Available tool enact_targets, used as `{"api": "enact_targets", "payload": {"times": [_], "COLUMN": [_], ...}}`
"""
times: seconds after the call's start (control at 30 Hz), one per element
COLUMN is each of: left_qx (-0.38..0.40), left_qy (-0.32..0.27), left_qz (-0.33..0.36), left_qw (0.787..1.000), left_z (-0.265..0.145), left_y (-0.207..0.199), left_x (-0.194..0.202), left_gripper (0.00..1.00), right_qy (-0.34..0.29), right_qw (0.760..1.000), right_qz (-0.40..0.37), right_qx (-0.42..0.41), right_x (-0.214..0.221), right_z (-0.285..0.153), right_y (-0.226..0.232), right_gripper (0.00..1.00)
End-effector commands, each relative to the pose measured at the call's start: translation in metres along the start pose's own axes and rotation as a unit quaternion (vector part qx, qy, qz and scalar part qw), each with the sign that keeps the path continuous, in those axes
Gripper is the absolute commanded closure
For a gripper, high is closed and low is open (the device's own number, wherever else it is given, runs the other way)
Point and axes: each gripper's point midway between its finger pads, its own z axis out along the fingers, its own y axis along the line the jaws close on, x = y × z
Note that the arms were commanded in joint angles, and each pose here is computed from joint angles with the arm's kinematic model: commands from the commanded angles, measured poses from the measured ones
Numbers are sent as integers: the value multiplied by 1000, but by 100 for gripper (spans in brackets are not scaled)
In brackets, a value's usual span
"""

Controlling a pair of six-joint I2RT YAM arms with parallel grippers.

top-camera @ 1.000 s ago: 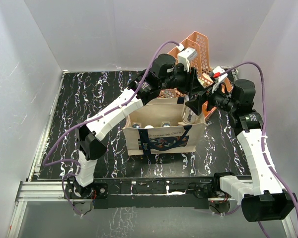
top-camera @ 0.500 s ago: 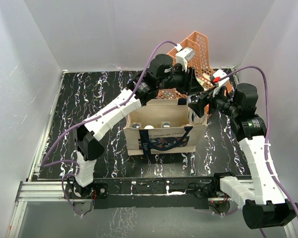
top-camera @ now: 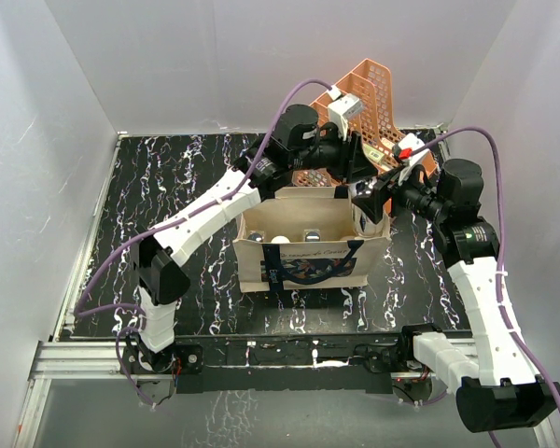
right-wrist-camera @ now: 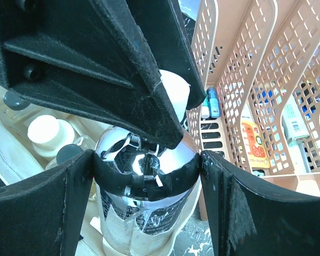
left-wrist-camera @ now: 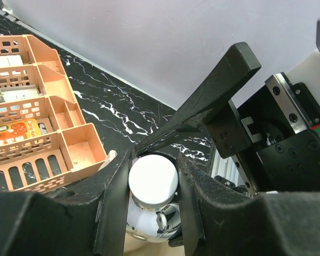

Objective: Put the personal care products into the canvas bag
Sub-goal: Adjust the object.

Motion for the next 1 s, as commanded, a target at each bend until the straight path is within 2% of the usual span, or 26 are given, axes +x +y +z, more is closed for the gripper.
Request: {"api": "enact_targets", "payload": {"times": [0.0,0.1,0.23,0.53,0.8,0.97], "left_qx": [63,71,90,122,130,133], "left_qy": [3,6,19,42,46,52], "left_qz": [69,104,128,152,155,158], "left_qw": [996,992,988,980,978,977], "left_z": [-34,-34,-35,-34,-35,-36], "left_y": [-43,-41,-44,-44,-45,-45], "left_x": [-12,-9,1,23,26,29], "left_gripper": [100,100,100,100,100,100], "right_qy": [9,12,21,29,29,32], "right_qw": [999,1000,999,996,989,987], "right_qz": [-21,-16,-17,-33,-56,-61], "right_qx": [39,21,40,72,135,146], "right_x": [10,16,20,22,7,7], "right_z": [-2,1,1,0,-9,-11], "right_y": [-20,-14,-21,-35,-58,-63], "right_gripper": [28,29,32,40,48,49]}}
